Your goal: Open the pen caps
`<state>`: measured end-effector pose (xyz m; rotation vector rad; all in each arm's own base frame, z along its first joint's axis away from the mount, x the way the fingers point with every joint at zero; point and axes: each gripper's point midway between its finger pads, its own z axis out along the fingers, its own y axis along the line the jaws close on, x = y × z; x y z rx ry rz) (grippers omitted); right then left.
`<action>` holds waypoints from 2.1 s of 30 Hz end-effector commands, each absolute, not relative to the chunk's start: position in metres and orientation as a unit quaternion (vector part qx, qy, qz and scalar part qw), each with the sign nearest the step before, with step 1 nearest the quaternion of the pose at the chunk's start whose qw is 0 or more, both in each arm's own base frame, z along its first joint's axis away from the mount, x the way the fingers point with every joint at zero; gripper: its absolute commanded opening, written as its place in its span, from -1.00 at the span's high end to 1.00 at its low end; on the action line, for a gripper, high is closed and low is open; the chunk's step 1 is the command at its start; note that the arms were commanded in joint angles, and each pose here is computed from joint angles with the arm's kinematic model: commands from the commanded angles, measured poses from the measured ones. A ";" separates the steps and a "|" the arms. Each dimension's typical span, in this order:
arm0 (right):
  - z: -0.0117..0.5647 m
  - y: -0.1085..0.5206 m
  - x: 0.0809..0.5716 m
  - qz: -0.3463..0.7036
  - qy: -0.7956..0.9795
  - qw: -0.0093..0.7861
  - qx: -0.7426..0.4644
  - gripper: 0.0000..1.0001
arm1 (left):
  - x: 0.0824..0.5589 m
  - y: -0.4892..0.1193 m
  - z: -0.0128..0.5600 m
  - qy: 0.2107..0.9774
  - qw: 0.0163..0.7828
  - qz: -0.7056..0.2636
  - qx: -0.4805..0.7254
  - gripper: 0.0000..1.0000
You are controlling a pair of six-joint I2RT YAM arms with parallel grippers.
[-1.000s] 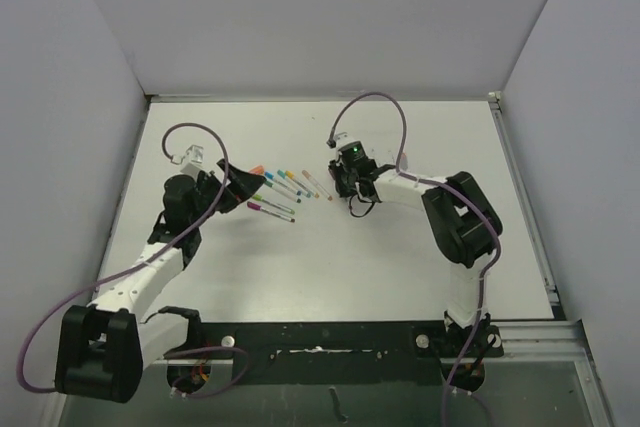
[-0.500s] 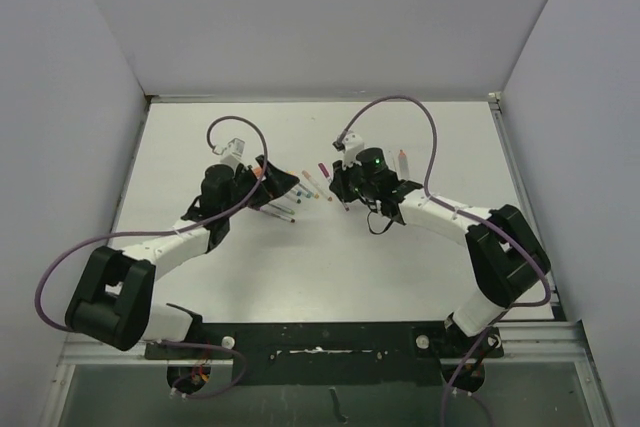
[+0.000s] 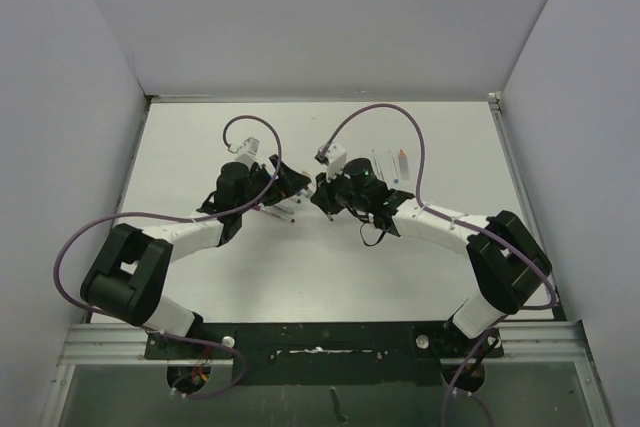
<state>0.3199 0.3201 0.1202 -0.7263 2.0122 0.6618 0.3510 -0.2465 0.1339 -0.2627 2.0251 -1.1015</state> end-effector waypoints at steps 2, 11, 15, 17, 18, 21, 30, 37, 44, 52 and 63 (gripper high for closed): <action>0.157 0.335 0.320 0.295 0.766 0.482 -0.307 1.00 | 0.369 -0.258 0.167 0.764 0.437 -0.467 -0.091 -0.65; 0.161 0.341 0.316 0.301 0.759 0.483 -0.318 1.00 | 0.369 -0.263 0.170 0.756 0.436 -0.480 -0.088 -0.22; 0.162 0.344 0.316 0.302 0.757 0.483 -0.321 1.00 | 0.369 -0.264 0.171 0.754 0.434 -0.484 -0.087 -0.06; 0.163 0.344 0.317 0.303 0.756 0.484 -0.322 1.00 | 0.368 -0.265 0.171 0.754 0.434 -0.485 -0.086 0.01; 0.164 0.345 0.318 0.303 0.755 0.485 -0.321 1.00 | 0.367 -0.265 0.171 0.754 0.434 -0.485 -0.085 0.04; 0.165 0.346 0.317 0.305 0.753 0.485 -0.323 1.00 | 0.367 -0.266 0.172 0.753 0.434 -0.487 -0.085 0.19; 0.167 0.348 0.318 0.304 0.750 0.488 -0.327 1.00 | 0.364 -0.268 0.172 0.749 0.432 -0.495 -0.084 0.91; 0.165 0.348 0.319 0.298 0.755 0.484 -0.327 0.18 | 0.363 -0.271 0.174 0.746 0.428 -0.502 -0.085 1.00; 0.161 0.349 0.322 0.295 0.757 0.483 -0.326 0.23 | 0.361 -0.277 0.180 0.743 0.428 -0.509 -0.079 1.00; 0.159 0.351 0.324 0.293 0.760 0.481 -0.326 0.78 | 0.358 -0.276 0.185 0.739 0.433 -0.509 -0.080 1.00; 0.137 0.336 0.312 0.279 0.779 0.460 -0.321 1.00 | 0.389 -0.222 0.208 0.723 0.490 -0.464 -0.144 1.00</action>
